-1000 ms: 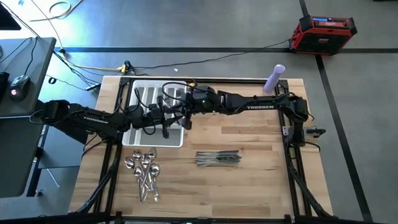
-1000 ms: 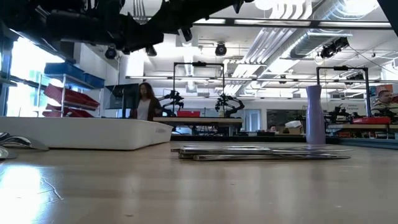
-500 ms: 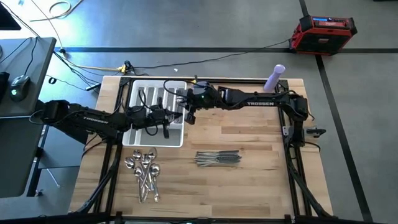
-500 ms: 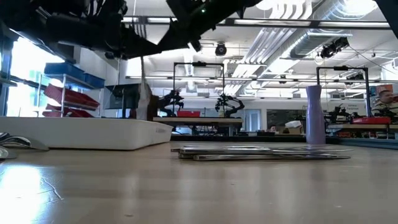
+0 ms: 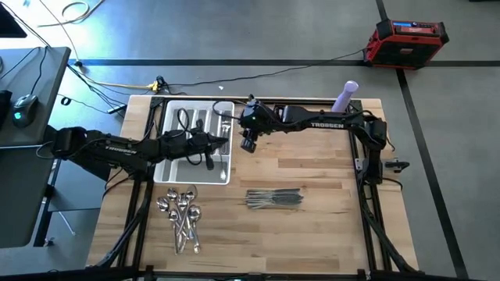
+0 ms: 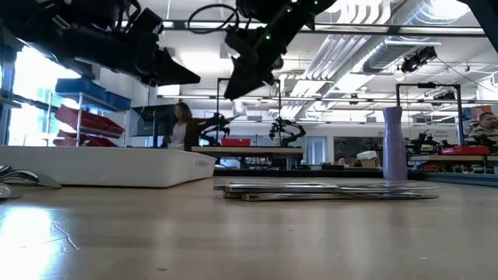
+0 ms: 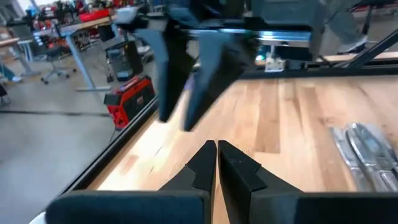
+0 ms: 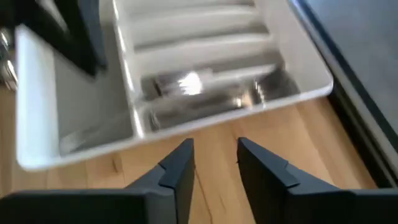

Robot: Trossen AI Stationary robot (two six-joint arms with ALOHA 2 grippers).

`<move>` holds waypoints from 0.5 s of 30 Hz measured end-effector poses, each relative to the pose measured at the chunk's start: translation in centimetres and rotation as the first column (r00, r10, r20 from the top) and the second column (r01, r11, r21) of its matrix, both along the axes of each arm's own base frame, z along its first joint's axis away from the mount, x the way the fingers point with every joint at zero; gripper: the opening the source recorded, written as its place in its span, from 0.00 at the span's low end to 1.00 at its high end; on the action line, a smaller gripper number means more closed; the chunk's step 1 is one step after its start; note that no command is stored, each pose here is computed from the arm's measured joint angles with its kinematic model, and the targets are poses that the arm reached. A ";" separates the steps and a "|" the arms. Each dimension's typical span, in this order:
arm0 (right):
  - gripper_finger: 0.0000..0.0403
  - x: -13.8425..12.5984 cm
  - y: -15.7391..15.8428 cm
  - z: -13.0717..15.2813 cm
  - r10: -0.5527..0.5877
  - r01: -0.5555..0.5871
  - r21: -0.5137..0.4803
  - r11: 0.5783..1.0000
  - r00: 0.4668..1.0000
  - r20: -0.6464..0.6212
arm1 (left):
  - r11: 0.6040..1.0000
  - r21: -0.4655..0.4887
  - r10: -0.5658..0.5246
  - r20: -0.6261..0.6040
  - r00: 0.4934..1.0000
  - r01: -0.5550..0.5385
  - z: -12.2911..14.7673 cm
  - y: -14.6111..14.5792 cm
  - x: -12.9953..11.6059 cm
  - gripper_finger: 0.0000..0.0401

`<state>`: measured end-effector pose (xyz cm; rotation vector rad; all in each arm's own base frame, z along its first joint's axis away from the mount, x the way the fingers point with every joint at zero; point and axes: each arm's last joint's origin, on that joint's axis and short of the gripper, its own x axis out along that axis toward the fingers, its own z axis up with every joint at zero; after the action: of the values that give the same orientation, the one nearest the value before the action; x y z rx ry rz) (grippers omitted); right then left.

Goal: Sort silverware
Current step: Put the fork in the silverware tray

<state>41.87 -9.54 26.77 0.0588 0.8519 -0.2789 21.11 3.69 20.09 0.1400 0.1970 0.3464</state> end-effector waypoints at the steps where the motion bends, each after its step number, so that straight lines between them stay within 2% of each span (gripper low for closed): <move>1: 0.29 -0.2 0.0 -0.1 0.003 -0.003 0.002 1.000 1.000 -0.023 | 1.000 -0.005 0.005 -0.007 1.000 -0.005 -0.1 0.1 0.0 0.00; 5: 0.30 -0.7 0.4 -0.6 0.003 -0.007 -0.034 0.999 0.993 -0.120 | 0.998 -0.037 0.042 0.000 0.999 -0.042 -0.1 0.4 -0.1 0.00; 9: 0.30 -1.3 0.9 -1.0 0.003 -0.019 -0.070 0.997 0.977 -0.212 | 0.983 -0.144 0.117 0.013 0.993 -0.114 -0.2 0.7 -0.5 0.00; 12: 0.30 -1.8 1.1 -1.3 -0.016 0.005 -0.041 0.999 0.965 -0.261 | 0.954 -0.270 0.119 -0.045 0.992 -0.127 -1.0 1.0 -0.8 0.02; 15: 0.30 -1.9 2.0 -1.4 -0.025 0.024 -0.008 1.000 0.960 -0.278 | 0.912 -0.381 0.084 -0.184 0.979 -0.150 -1.9 1.0 -1.0 0.08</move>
<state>39.98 -7.55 25.33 0.0259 1.1313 -0.3167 20.08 4.72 18.23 -0.2447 0.4363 0.4088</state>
